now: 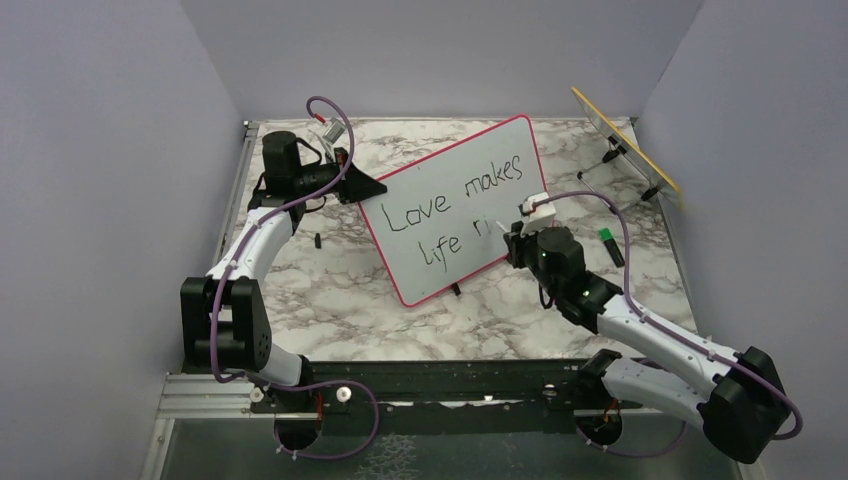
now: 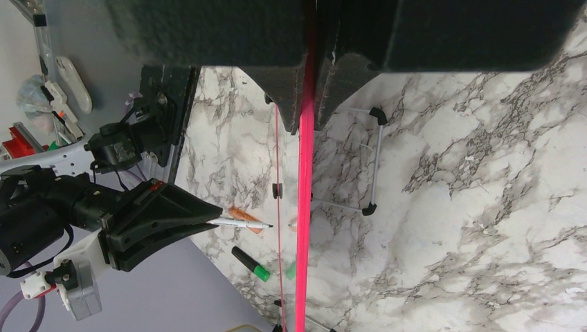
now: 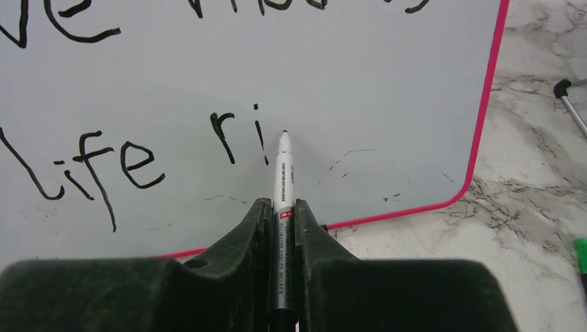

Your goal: Write a sentence on the whiteboard

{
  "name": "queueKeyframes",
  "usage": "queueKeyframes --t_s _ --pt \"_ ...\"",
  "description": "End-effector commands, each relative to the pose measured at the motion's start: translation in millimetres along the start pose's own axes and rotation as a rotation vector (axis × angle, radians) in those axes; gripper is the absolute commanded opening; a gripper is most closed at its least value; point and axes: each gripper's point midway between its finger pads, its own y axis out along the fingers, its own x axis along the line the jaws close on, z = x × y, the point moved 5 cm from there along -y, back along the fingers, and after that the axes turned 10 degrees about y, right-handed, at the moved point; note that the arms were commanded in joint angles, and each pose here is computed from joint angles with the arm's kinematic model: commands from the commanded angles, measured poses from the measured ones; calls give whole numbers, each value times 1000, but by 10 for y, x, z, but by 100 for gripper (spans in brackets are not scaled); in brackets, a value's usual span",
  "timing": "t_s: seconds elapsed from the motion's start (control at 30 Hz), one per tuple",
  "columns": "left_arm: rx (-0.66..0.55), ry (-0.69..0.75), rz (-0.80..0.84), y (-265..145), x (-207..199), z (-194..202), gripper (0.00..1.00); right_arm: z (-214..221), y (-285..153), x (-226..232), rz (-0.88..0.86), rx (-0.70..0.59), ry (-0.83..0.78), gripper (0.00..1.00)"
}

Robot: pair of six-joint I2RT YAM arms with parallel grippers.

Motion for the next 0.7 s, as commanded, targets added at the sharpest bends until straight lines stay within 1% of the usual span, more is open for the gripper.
queueKeyframes --t_s 0.0,0.37,0.67 --pt "63 -56 -81 26 197 290 0 -144 50 -60 32 -85 36 1" --pt "63 -57 -80 29 191 289 0 -144 139 -136 48 -87 49 1" --pt "63 -57 -75 31 186 286 0 -117 210 -92 13 -73 46 1"
